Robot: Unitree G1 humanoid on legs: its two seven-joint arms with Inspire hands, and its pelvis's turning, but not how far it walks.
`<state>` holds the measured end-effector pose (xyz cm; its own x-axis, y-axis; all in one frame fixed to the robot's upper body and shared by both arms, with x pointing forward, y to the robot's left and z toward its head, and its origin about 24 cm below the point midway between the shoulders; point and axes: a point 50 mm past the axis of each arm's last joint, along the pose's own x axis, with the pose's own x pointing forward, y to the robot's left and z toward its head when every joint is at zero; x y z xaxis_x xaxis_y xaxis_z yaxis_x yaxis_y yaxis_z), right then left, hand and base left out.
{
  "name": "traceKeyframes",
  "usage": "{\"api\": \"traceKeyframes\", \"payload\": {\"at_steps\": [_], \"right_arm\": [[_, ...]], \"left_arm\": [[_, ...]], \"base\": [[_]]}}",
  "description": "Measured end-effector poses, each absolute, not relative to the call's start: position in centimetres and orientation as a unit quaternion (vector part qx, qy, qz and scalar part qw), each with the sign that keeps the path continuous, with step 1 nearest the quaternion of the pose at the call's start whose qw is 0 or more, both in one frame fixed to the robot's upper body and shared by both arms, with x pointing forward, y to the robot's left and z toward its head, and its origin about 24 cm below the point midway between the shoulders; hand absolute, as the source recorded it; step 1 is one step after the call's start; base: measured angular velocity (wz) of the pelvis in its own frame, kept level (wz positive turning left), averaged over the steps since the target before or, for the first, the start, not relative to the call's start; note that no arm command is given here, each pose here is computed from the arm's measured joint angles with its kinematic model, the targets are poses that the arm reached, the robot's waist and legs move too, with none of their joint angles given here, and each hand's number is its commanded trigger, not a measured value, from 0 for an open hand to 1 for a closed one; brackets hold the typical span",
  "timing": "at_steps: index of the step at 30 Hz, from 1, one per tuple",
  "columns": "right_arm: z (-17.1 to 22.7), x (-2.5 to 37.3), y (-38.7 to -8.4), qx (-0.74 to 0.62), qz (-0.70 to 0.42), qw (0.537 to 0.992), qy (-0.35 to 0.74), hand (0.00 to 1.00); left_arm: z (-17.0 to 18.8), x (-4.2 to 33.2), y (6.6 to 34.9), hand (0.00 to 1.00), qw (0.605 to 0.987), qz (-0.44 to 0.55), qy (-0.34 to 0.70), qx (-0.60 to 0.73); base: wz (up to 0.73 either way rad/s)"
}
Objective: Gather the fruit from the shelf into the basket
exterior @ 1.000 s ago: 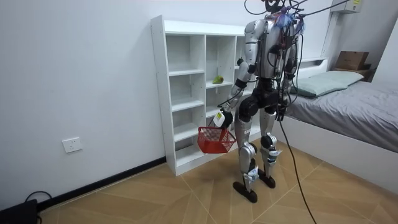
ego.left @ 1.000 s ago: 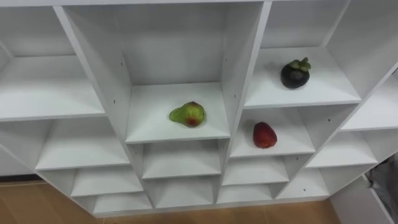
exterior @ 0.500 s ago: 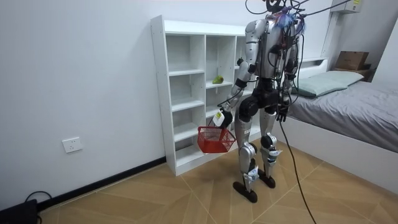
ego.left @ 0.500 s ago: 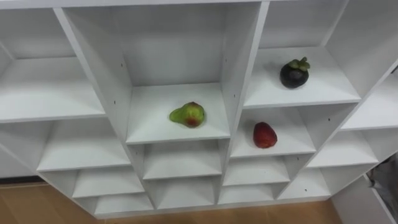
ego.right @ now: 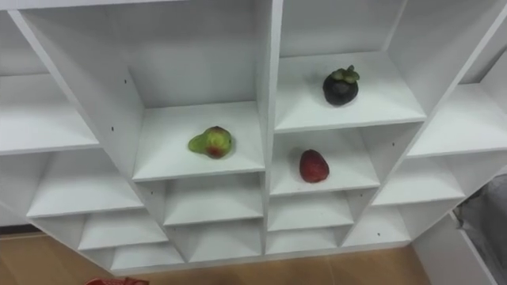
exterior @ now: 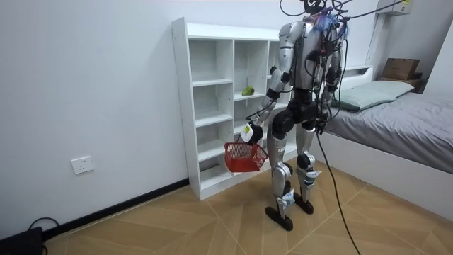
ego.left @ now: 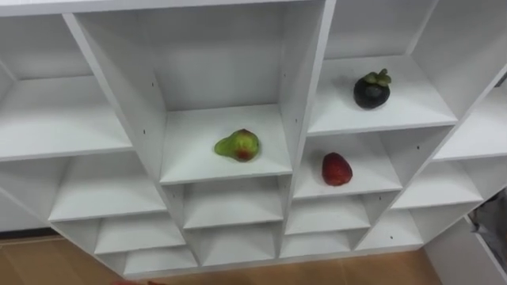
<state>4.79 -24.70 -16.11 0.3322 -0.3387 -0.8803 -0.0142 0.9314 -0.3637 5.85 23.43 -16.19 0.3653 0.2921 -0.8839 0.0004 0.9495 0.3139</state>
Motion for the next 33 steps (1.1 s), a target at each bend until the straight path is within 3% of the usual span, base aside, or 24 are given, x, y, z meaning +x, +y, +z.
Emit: {"api": "traceKeyframes", "payload": {"at_steps": [7, 15, 33], "right_arm": [[-14.3, 7.9, -24.6, -0.173, -0.126, 0.857, 0.469, 0.0], [-8.4, 13.4, -23.7, -0.199, -0.164, 0.93, 0.262, 0.0], [1.6, 17.5, -21.9, -0.194, -0.215, 0.957, -0.015, 0.0]], "left_arm": [[-15.9, 6.7, 23.4, 1.0, 0.831, 0.088, 0.533, 0.133], [-15.4, 7.9, 23.2, 1.0, 0.85, 0.081, 0.503, 0.137], [-15.4, 7.0, 22.9, 1.0, 0.853, 0.081, 0.501, 0.123]], "base": [[-0.02], [0.0], [-0.05]]}}
